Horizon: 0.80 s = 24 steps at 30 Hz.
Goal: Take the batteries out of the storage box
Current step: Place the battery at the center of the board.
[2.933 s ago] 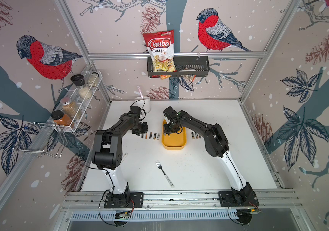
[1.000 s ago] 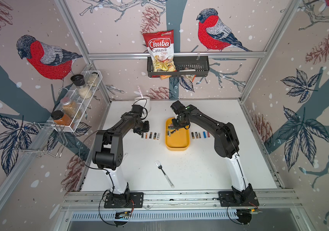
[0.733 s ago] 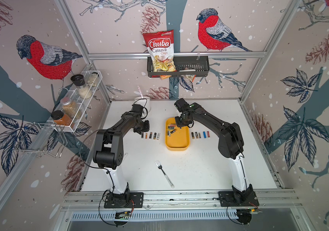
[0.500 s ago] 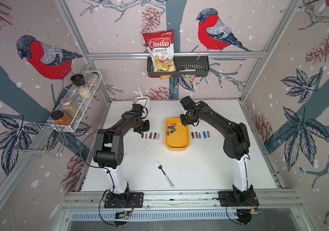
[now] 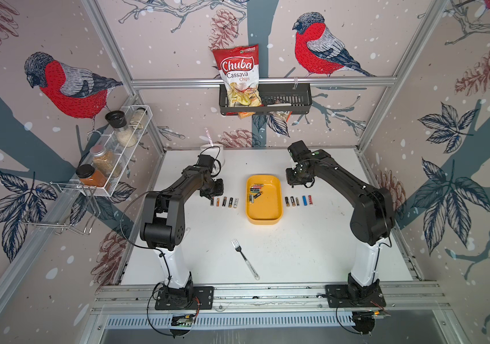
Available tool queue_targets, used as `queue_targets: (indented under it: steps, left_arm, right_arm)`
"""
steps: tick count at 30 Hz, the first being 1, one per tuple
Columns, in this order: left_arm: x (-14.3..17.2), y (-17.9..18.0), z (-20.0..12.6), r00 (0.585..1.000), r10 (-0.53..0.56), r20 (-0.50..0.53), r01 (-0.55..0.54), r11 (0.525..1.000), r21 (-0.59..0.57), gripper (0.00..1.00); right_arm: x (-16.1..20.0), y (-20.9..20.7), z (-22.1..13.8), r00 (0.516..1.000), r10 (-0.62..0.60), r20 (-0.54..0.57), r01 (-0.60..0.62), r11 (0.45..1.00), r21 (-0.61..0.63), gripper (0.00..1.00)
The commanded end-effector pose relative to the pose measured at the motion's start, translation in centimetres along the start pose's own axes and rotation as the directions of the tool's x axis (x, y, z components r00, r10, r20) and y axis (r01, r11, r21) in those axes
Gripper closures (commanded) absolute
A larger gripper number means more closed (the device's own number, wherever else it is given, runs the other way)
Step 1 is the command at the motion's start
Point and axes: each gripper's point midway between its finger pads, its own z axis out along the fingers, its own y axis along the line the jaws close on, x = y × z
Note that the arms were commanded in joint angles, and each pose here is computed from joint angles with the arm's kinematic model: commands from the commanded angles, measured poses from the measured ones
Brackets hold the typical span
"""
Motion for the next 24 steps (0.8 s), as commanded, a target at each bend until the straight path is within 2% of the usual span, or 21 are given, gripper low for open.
queue_targets:
  steps: [1, 13, 17, 24]
  left_arm:
    - [-0.1, -0.4, 0.0, 1.000, 0.009, -0.003, -0.009, 1.000, 0.014, 0.68]
    - [-0.4, -0.9, 0.6, 1.000, 0.018, -0.013, -0.018, 1.000, 0.022, 0.68]
    - [-0.3, -0.9, 0.8, 1.000, 0.021, -0.018, -0.020, 1.000, 0.022, 0.68]
    - [-0.4, -1.0, 0.9, 1.000, 0.020, -0.015, -0.020, 1.000, 0.024, 0.68]
  right_arm:
    - [0.3, -2.2, -0.9, 1.000, 0.013, 0.016, -0.014, 0.999, 0.031, 0.81]
    - [5.9, -10.4, -0.5, 0.988, 0.146, -0.059, -0.138, 0.984, 0.115, 0.83]
    - [7.1, -11.9, -0.1, 0.981, 0.176, -0.084, -0.164, 0.978, 0.128, 0.82]
    - [9.0, -13.0, 2.7, 0.966, 0.209, -0.150, -0.189, 0.973, 0.132, 0.82]
